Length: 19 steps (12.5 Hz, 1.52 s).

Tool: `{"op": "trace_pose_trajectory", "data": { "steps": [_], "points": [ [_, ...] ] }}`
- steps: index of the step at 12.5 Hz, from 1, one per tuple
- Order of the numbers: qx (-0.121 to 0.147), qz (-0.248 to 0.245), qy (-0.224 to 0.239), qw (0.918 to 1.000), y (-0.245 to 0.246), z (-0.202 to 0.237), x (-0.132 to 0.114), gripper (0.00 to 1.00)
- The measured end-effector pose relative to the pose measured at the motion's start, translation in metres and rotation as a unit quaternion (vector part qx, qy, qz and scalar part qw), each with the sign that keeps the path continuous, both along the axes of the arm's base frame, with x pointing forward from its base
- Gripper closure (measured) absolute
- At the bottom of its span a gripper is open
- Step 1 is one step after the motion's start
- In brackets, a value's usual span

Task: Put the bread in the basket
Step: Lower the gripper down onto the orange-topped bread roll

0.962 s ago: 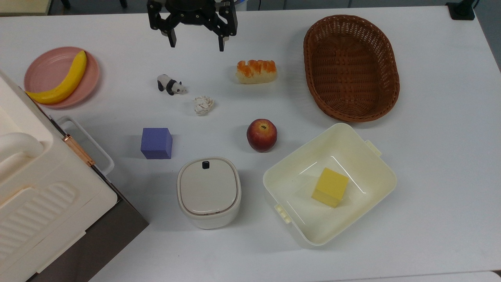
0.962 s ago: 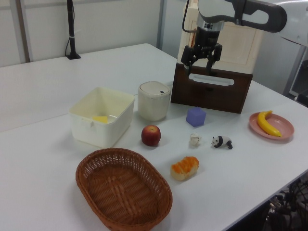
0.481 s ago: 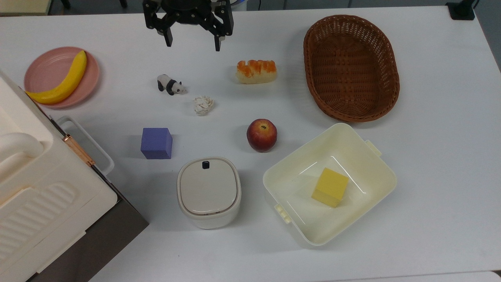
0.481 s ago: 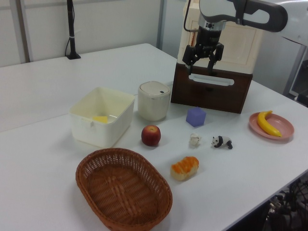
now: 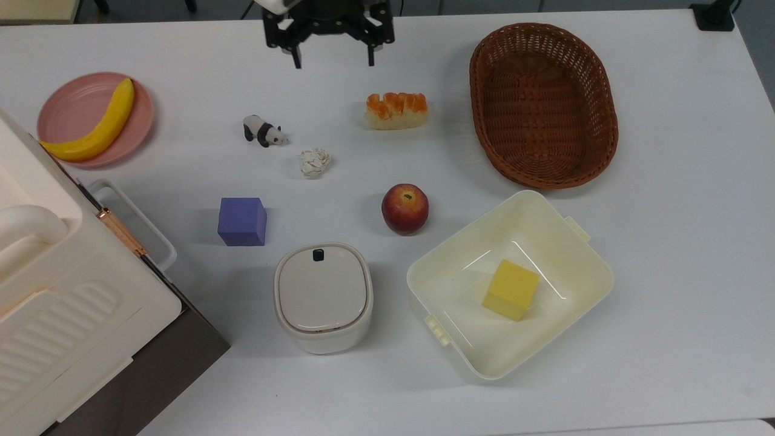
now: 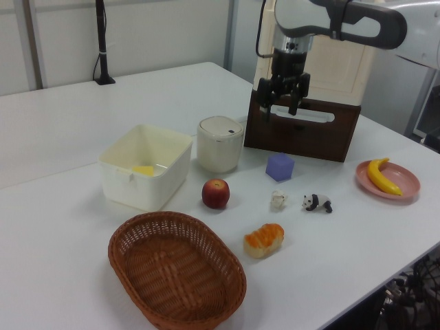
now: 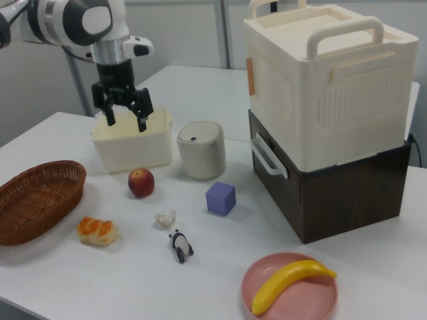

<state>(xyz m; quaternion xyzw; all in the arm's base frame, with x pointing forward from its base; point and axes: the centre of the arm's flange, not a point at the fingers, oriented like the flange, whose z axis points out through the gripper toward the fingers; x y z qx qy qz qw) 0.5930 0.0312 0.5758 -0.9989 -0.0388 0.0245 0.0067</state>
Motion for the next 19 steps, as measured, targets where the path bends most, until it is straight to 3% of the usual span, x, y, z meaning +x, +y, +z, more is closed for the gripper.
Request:
{"op": "trace_pose_trajectory", "data": {
  "steps": [2, 3, 4, 6, 7, 8, 9, 11, 12, 14, 16, 19],
  "points": [
    [-0.006, 0.116, 0.019, 0.9930, 0.014, -0.016, -0.004, 0.00],
    [-0.004, 0.192, 0.029, 0.9810, 0.019, -0.021, -0.006, 0.00],
    [0.003, 0.272, 0.039, 0.9615, 0.024, -0.024, -0.009, 0.00],
    [0.003, 0.425, 0.063, 0.9029, 0.042, -0.036, -0.018, 0.00],
    [0.004, 0.479, 0.079, 0.8744, 0.056, -0.047, -0.027, 0.00],
    [0.006, 0.517, 0.088, 0.8513, 0.075, -0.062, -0.039, 0.00],
    [0.001, 0.547, 0.086, 0.8330, 0.099, -0.081, -0.054, 0.00],
    [-0.016, 0.583, 0.080, 0.8083, 0.132, -0.127, -0.093, 0.00],
    [-0.020, 0.590, 0.085, 0.8026, 0.135, -0.145, -0.108, 0.00],
    [-0.016, 0.591, 0.099, 0.8008, 0.127, -0.167, -0.118, 0.00],
    [-0.023, 0.596, 0.106, 0.7957, 0.121, -0.183, -0.112, 0.00],
    [-0.034, 0.614, 0.124, 0.7788, 0.119, -0.223, -0.100, 0.00]
  ]
}}
